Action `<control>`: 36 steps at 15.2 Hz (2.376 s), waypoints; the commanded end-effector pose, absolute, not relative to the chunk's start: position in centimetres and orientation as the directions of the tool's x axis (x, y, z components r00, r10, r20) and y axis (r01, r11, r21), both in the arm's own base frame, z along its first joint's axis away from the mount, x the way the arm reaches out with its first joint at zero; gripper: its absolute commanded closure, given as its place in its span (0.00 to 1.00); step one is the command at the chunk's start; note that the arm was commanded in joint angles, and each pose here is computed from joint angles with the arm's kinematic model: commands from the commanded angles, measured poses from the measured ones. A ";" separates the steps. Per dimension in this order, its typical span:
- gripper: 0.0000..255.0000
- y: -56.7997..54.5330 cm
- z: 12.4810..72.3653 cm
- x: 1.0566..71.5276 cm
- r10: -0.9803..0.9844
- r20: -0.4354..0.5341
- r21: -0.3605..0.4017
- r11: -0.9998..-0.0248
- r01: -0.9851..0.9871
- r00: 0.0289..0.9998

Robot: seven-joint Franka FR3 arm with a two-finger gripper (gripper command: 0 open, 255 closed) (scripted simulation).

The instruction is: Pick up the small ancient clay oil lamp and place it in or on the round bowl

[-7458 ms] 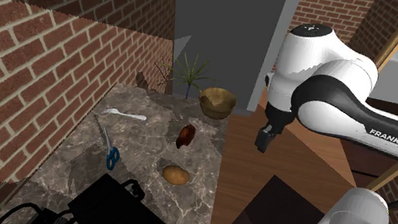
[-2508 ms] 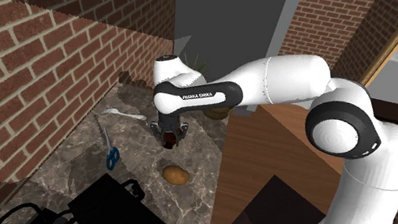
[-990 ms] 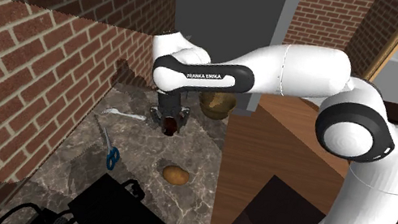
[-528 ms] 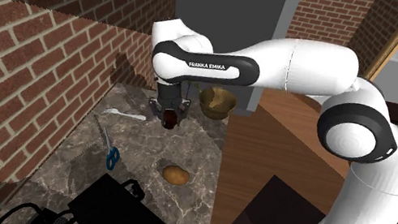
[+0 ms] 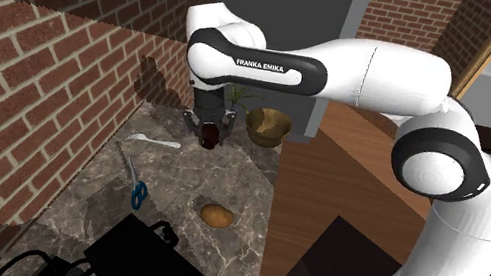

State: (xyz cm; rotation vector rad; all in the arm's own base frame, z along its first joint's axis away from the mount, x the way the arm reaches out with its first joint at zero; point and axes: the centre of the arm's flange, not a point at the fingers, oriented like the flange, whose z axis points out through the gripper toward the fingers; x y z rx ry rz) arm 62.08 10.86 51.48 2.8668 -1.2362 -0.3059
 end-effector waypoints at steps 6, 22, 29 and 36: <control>1.00 5.5 53.0 62.0 -0.721 -0.177 0.081 -0.689 -0.720 0.670; 1.00 -15.6 53.9 61.8 -0.721 -0.177 0.081 -0.689 -0.720 0.670; 1.00 -15.6 50.2 61.8 -0.721 -0.177 0.081 -0.689 -0.720 0.670; 1.00 -15.6 46.5 61.8 -0.721 -0.177 0.081 -0.689 -0.720 0.670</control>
